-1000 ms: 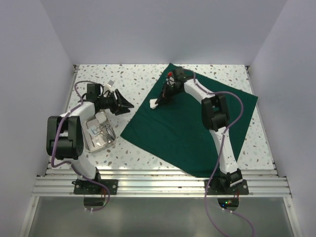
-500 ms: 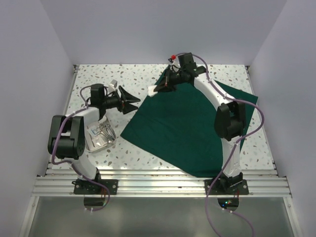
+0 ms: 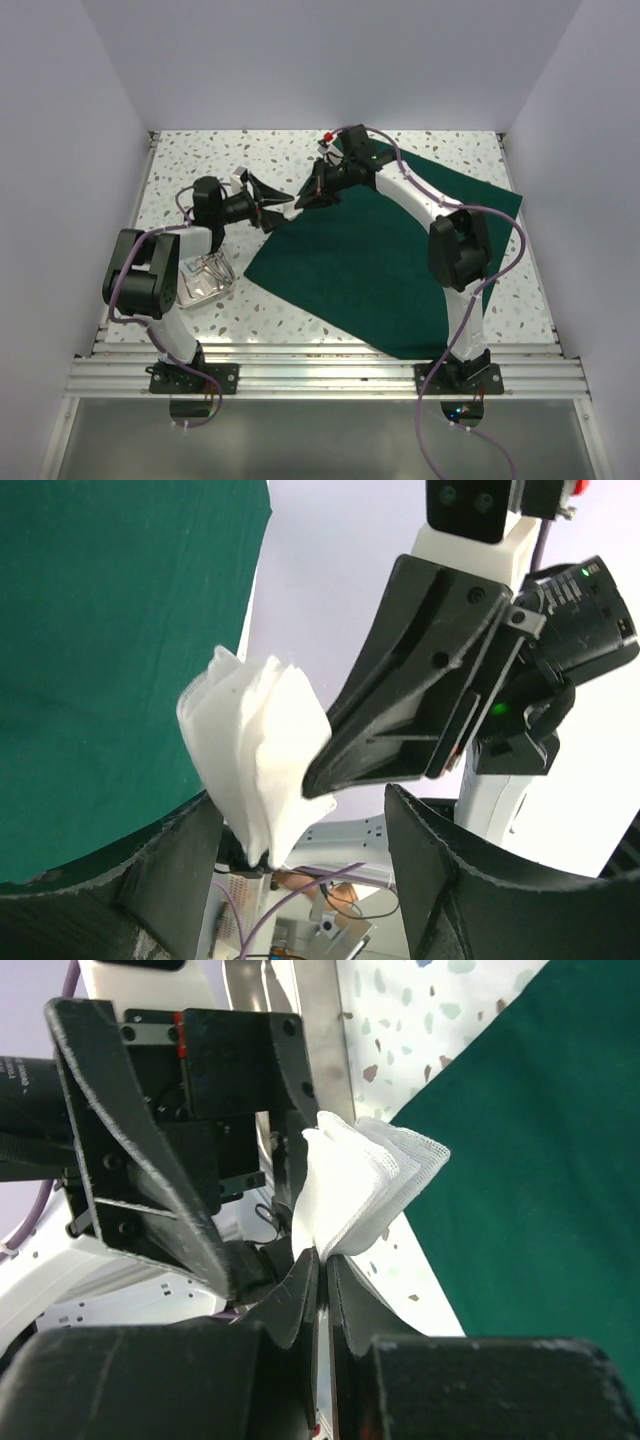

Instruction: Prepare the surgical pack

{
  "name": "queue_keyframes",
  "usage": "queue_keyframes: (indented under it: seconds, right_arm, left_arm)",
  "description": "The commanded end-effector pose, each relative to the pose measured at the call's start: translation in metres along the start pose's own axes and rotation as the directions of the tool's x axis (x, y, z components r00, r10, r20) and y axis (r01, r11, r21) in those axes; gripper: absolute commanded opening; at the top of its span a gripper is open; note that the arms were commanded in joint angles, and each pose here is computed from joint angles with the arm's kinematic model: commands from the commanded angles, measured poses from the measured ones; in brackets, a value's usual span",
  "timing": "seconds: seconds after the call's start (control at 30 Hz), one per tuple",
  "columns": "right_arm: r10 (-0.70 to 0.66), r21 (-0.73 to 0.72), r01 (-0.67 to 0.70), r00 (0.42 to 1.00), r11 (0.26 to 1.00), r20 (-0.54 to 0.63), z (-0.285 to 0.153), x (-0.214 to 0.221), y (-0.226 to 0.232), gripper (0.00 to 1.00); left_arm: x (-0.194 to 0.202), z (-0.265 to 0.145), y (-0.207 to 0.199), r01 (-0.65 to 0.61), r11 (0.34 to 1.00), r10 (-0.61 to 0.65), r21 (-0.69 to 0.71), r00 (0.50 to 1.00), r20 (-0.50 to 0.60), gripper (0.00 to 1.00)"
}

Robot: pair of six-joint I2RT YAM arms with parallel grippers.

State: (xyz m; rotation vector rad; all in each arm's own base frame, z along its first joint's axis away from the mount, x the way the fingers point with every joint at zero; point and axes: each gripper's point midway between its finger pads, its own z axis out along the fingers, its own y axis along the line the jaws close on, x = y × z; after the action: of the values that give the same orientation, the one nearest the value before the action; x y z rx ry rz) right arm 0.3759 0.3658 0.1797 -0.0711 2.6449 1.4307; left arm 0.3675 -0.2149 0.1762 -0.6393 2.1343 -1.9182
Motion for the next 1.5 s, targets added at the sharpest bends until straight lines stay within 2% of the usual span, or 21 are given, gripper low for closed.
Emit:
queue_keyframes:
  seconds: [0.0, 0.43, 0.73, 0.9, 0.93, 1.1, 1.2, 1.23, 1.27, 1.3, 1.33, 1.37, 1.4, 1.43, 1.47]
  right_arm:
    - [-0.07, -0.085, 0.073, 0.997, 0.994, 0.037, -0.024, 0.002, 0.045, 0.0]
    - [-0.079, -0.107, 0.079, 0.997, 0.991, 0.001, -0.022, 0.022, 0.058, 0.0]
    - [-0.072, -0.102, 0.068, 0.997, 0.992, -0.037, -0.013, 0.032, 0.05, 0.0]
    - [-0.084, -0.078, 0.08, 0.995, 0.994, -0.047, -0.01, 0.035, 0.042, 0.0]
    - [-0.083, -0.073, 0.079, 0.995, 0.994, -0.047, -0.009, 0.035, 0.04, 0.0]
    - [-0.084, -0.071, 0.08, 0.995, 0.994, -0.046, -0.005, 0.034, 0.036, 0.0]
    - [-0.084, -0.071, 0.081, 0.995, 0.994, -0.046, -0.006, 0.033, 0.036, 0.0]
    - [-0.082, -0.069, 0.078, 0.995, 0.995, -0.049, -0.006, 0.034, 0.036, 0.0]
    - [-0.09, -0.063, 0.087, 0.995, 0.994, -0.051, -0.007, 0.034, 0.036, 0.06]
    - [-0.097, -0.045, 0.095, 0.994, 0.994, -0.044, -0.008, 0.033, 0.034, 0.19]
    - [-0.108, -0.018, 0.107, 0.993, 0.994, -0.056, -0.011, 0.037, 0.031, 0.39]
    - [-0.113, 0.003, 0.113, 0.992, 0.994, -0.061, -0.015, 0.038, 0.029, 0.46]
    - [-0.121, 0.053, 0.123, 0.991, 0.991, -0.05, -0.019, 0.037, 0.023, 0.53]
    - [-0.126, 0.097, 0.132, 0.989, 0.986, -0.072, -0.027, 0.042, 0.015, 0.64]
    - [-0.13, 0.121, 0.138, 0.989, 0.983, -0.073, -0.032, 0.043, 0.011, 0.68]
  left_arm:
    - [0.006, -0.001, 0.002, 0.015, 1.0, -0.015, 0.01, 1.0, -0.016, 0.69]
    - [0.0, 0.005, 0.004, 0.017, 1.0, -0.017, 0.008, 1.0, -0.026, 0.69]
    - [-0.001, 0.005, -0.006, 0.006, 0.998, -0.005, 0.056, 1.0, -0.027, 0.61]
    - [0.003, 0.003, -0.009, 0.011, 0.997, -0.008, 0.077, 0.999, -0.036, 0.5]
    - [0.005, 0.001, -0.011, 0.005, 0.997, -0.002, 0.081, 0.999, -0.037, 0.44]
    - [0.013, -0.003, -0.002, 0.025, 0.997, -0.021, 0.075, 0.999, -0.047, 0.34]
    - [0.016, -0.005, -0.001, 0.013, 0.997, -0.008, 0.075, 0.998, -0.056, 0.19]
    - [0.017, -0.005, 0.001, 0.009, 0.997, -0.005, 0.073, 0.998, -0.055, 0.06]
    - [0.017, -0.005, 0.001, 0.001, 0.997, 0.003, 0.073, 0.998, -0.058, 0.0]
    - [0.017, -0.006, 0.003, -0.04, 0.997, 0.044, 0.071, 0.997, -0.062, 0.0]
    - [0.016, -0.007, 0.006, -0.034, 0.998, 0.036, 0.043, 0.998, -0.061, 0.0]
    - [0.014, -0.009, 0.008, -0.052, 0.998, 0.054, 0.026, 0.997, -0.055, 0.0]
    - [0.011, -0.011, 0.015, -0.16, 0.987, 0.161, 0.007, 0.986, -0.047, 0.0]
    - [0.004, -0.017, 0.018, -0.136, 0.989, 0.134, -0.065, 0.99, -0.041, 0.0]
    - [-0.001, -0.022, 0.023, -0.173, 0.979, 0.17, -0.111, 0.985, -0.037, 0.0]
